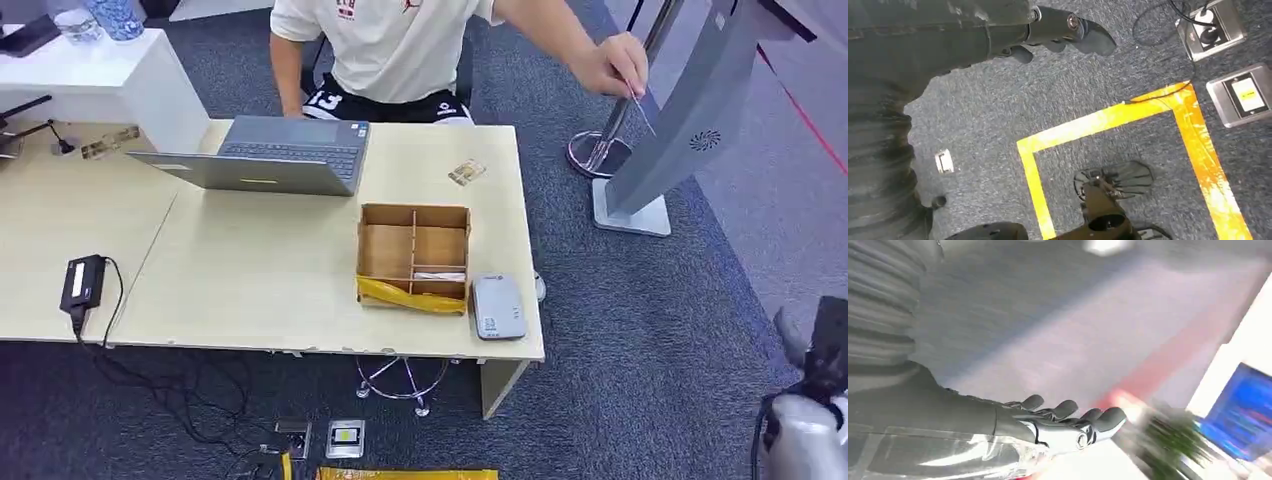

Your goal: Pass the card to the sensor for recognition and then transmit it.

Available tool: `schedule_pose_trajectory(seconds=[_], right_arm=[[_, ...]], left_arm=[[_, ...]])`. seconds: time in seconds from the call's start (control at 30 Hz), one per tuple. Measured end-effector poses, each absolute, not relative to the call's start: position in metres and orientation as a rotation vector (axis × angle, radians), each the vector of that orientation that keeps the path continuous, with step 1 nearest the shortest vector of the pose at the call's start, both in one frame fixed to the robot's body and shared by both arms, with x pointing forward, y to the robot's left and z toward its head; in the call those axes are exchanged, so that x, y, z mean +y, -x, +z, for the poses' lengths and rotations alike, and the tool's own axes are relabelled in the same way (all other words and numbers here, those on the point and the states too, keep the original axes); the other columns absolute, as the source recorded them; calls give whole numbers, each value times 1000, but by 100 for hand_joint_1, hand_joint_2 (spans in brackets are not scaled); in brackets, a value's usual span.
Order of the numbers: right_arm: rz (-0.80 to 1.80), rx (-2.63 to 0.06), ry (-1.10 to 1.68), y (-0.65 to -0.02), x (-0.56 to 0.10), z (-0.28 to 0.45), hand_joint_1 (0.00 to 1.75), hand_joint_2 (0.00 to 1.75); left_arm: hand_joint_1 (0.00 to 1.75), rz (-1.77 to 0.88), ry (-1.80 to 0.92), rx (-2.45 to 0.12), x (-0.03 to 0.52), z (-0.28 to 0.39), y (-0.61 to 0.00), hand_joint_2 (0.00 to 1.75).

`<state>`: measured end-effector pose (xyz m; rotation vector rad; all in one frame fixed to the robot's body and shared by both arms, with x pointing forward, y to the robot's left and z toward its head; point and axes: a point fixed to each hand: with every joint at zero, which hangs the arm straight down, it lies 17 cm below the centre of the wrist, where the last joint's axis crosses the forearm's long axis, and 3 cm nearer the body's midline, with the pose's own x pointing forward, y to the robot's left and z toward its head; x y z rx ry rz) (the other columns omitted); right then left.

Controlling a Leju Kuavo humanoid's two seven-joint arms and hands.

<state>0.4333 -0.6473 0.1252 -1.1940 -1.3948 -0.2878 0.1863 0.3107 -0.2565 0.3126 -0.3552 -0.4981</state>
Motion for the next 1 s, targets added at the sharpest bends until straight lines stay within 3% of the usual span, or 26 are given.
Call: schedule_pose_trajectory(seconds=[0.2,0.37,0.57,0.73,1.0], right_arm=[[-255,-1846,1348,-486,-611,350,0,175],[110,-2071,1264,-528,-492,448,0,175],[590,-2173,971,-551,-302,437,0,175],[860,-2039,603,-555,-188,365,0,175],[967,-1974,446,-544,-119,320,0,175]], left_arm=[[0,-490,-301,-377,308,-255,-190,175],[0,-499,-265,-390,297,-254,-195,175],[0,-510,-241,-416,293,-251,-206,175],[0,-499,-246,-424,294,-249,-212,175],[0,-498,-250,-414,296,-249,-212,175]])
